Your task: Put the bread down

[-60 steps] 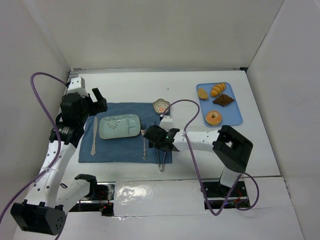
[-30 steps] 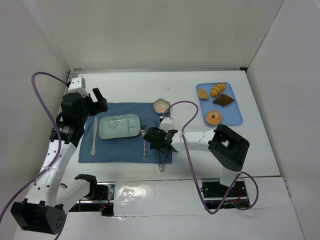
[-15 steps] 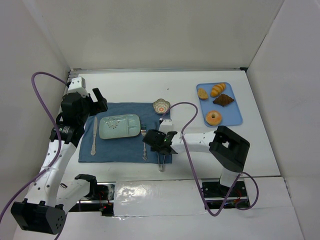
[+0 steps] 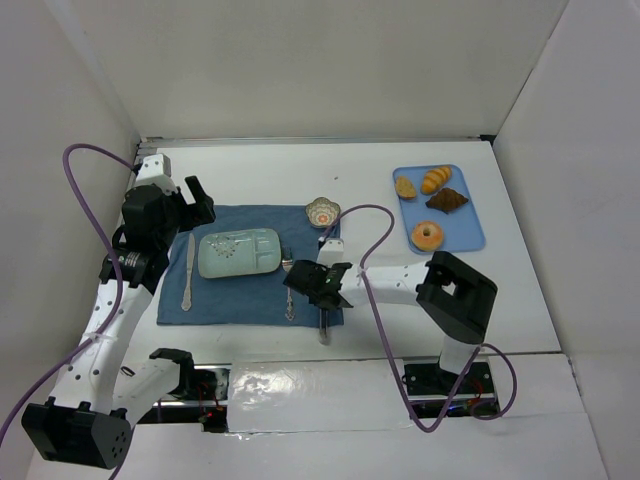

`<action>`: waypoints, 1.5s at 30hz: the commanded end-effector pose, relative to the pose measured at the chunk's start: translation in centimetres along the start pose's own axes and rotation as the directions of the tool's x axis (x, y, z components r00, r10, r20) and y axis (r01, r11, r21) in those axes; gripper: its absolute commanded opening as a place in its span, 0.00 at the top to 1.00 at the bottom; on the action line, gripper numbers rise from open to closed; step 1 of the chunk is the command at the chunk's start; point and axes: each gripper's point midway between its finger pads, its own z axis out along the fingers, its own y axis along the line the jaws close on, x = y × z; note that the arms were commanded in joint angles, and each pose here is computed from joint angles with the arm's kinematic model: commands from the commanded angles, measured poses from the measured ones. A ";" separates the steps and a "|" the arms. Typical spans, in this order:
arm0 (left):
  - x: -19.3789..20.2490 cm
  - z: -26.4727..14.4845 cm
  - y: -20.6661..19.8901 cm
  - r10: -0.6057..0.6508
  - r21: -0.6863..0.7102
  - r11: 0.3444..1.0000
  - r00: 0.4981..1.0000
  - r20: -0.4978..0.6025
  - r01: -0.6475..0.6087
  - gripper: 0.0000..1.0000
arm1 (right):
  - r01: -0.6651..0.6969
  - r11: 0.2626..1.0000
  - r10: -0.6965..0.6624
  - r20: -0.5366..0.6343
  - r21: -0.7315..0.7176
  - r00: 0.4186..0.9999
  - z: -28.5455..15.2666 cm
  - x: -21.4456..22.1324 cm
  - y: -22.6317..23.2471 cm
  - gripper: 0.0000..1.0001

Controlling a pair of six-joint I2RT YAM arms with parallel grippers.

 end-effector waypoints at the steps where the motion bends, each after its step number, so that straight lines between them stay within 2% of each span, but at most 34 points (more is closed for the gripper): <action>1: -2.3 -0.4 -0.8 0.003 0.031 0.999 0.998 0.061 -0.005 0.00 | -0.030 1.000 0.030 0.052 0.005 0.998 -2.8 -2.5 -0.1 0.63; 8: -2.3 -0.4 -0.6 0.003 0.023 1.000 0.998 0.063 -0.004 0.00 | -0.067 0.992 0.078 0.107 -0.106 0.991 -7.9 -6.7 0.7 0.67; 17: -2.1 -0.4 -0.6 0.004 0.020 1.000 0.998 0.055 -0.005 0.00 | 0.001 0.955 0.058 0.188 -0.298 0.981 -15.6 -12.5 1.7 0.67; 19: -2.1 -0.4 -0.7 0.004 0.029 1.000 0.999 0.052 -0.005 0.00 | 0.000 0.930 0.074 0.188 -0.367 0.979 -16.7 -13.5 2.2 0.64; 23: -2.1 -0.5 -1.4 0.014 0.069 0.997 0.999 0.051 -0.017 0.00 | -0.029 0.881 0.098 0.123 -0.472 0.988 -16.8 -13.8 1.5 0.62; 29: -2.0 -0.5 -1.5 0.023 0.077 0.997 0.999 0.049 -0.027 0.00 | -0.084 0.847 0.128 0.047 -0.525 0.991 -15.3 -13.7 0.1 0.62; 32: -2.0 -0.5 -1.7 0.023 0.086 0.996 0.999 0.046 -0.027 0.00 | -0.091 0.829 0.140 0.048 -0.551 0.989 -15.8 -14.0 0.2 0.61; 34: -1.8 -0.2 -1.6 0.025 0.084 0.996 0.999 0.038 -0.028 0.00 | -0.087 0.828 0.135 0.046 -0.555 0.990 -15.7 -14.1 0.1 0.54; 37: -1.7 -0.3 -1.8 0.025 0.093 0.995 0.999 0.035 -0.028 0.00 | -0.092 0.822 0.143 0.047 -0.562 0.989 -15.8 -14.2 -0.1 0.48; 45: -1.7 -0.3 -1.8 0.025 0.093 0.995 0.999 0.035 -0.028 0.00 | -0.106 0.839 0.148 0.036 -0.534 0.988 -15.0 -14.1 -1.0 0.47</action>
